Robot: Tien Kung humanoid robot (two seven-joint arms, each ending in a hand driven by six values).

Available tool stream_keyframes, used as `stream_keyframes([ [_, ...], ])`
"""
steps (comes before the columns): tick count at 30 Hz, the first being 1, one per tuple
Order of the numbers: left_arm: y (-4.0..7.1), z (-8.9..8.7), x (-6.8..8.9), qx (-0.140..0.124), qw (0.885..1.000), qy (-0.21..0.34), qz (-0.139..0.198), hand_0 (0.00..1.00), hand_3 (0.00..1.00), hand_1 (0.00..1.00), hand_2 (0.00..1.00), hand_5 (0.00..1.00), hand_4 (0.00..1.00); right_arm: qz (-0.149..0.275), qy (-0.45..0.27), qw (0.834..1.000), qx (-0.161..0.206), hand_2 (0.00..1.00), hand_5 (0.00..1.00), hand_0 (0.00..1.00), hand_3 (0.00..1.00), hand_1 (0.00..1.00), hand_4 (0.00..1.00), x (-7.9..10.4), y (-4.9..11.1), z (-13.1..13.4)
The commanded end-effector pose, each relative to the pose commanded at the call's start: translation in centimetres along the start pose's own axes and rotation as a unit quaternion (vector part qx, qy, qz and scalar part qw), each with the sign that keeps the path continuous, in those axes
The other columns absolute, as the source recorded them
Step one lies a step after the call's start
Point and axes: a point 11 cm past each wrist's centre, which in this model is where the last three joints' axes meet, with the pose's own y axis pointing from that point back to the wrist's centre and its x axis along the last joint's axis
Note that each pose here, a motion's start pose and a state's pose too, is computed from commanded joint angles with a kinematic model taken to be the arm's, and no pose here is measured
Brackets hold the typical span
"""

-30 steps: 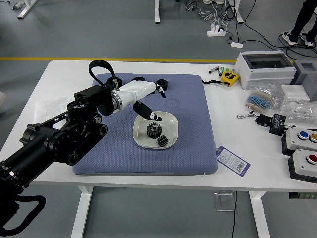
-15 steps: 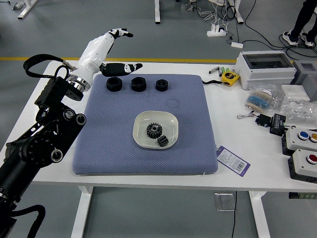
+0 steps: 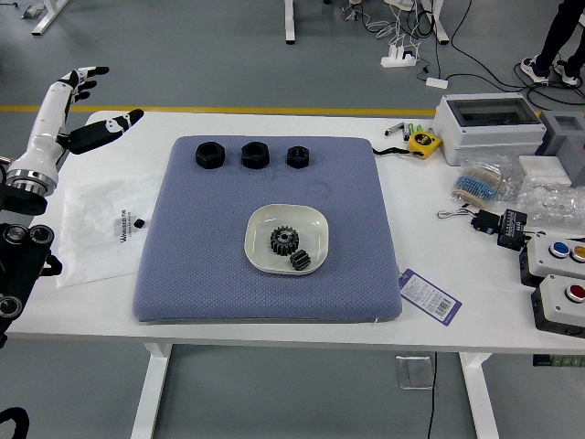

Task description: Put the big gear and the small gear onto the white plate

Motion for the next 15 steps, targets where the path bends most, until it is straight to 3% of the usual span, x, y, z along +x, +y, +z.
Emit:
stream_keyframes([
  [3,1.2,-1.8,0.9,0.018,0.999,0.034,0.003,0.811,0.801,0.828,0.866,0.614,0.992,0.000,0.000,1.000,0.002,0.729,0.713,0.660,0.589,0.649,0.793,0.0,0.0,-0.1],
  [9,3.6,-4.2,1.1,0.040,0.995,0.087,-0.002,0.818,0.793,0.824,0.857,0.662,0.998,0.002,-0.003,1.000,0.002,0.728,0.714,0.660,0.589,0.648,0.793,0.2,0.0,-0.1],
  [11,4.9,-5.1,0.2,0.055,0.988,0.140,-0.023,0.818,0.793,0.824,0.857,0.662,0.998,0.002,-0.008,1.000,0.000,0.728,0.714,0.660,0.589,0.648,0.793,0.3,-0.1,0.3],
  [12,5.3,-5.3,-0.1,0.060,0.985,0.162,-0.029,0.771,0.761,0.739,0.813,0.713,0.998,0.002,-0.009,1.000,0.000,0.728,0.714,0.660,0.589,0.647,0.793,0.3,-0.1,0.3],
  [15,6.8,-5.8,-1.3,0.074,0.968,0.234,-0.055,0.771,0.761,0.739,0.813,0.713,0.998,0.002,-0.008,1.000,-0.003,0.728,0.714,0.660,0.589,0.647,0.793,0.3,-0.1,0.6],
])
